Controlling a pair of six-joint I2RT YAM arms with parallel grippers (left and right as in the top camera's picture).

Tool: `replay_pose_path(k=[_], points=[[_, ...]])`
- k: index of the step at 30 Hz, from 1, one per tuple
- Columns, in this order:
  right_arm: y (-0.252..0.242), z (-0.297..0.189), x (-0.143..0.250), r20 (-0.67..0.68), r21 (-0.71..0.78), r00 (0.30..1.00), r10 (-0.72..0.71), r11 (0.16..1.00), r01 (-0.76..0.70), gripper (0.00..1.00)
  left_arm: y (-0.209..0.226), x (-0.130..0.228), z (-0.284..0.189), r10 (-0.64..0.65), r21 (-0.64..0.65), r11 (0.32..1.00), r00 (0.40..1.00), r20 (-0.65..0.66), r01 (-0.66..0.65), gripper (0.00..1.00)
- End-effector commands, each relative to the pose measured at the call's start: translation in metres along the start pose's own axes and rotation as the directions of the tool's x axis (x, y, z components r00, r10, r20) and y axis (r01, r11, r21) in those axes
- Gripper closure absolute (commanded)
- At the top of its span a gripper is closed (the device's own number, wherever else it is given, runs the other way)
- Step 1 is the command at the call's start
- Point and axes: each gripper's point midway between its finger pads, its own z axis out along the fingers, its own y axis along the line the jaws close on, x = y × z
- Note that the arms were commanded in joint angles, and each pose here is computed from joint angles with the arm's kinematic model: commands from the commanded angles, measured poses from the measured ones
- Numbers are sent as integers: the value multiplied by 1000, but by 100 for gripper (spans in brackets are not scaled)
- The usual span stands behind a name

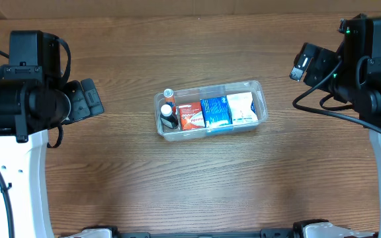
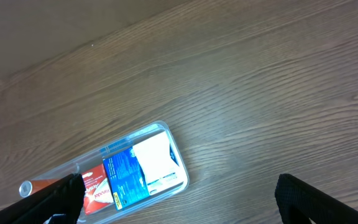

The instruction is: Pack container

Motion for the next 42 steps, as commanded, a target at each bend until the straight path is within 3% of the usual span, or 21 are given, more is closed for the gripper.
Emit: replay_pose_path(k=[1, 10, 13, 19, 24, 29, 37, 42], points=[[0, -2, -3, 13, 2, 1000, 2, 1000, -2, 0, -1, -3, -3, 2, 12, 1000, 1000, 12, -2, 0], [-3, 0, -1, 0, 17, 1000, -2, 1000, 1, 0, -1, -3, -2, 2, 12, 1000, 1000, 11, -2, 0], [-12, -21, 4, 33, 28, 999, -35, 999, 34, 0, -1, -3, -3, 2, 12, 1000, 1000, 11, -2, 0], [-18, -66, 7, 303, -50, 947, -110, 990, 131, 0, -1, -3, -3, 2, 12, 1000, 1000, 11, -2, 0], [-54, -49, 84, 431, -85, 900, -69, 989, 117, 0, -1, -3, -3, 2, 12, 1000, 1000, 11, -2, 0], [-81, -12, 155, 430, -101, 901, -66, 988, 120, 0, -1, -3, -3, 2, 12, 1000, 1000, 11, -2, 0], [-102, 69, 221, 327, -64, 940, -95, 990, 123, 0, -1, -3, -2, 2, 12, 1000, 1000, 11, -2, 0], [-105, 98, 234, 322, -63, 942, -96, 990, 123, 0, -1, -3, -3, 2, 12, 1000, 1000, 11, -2, 0]])
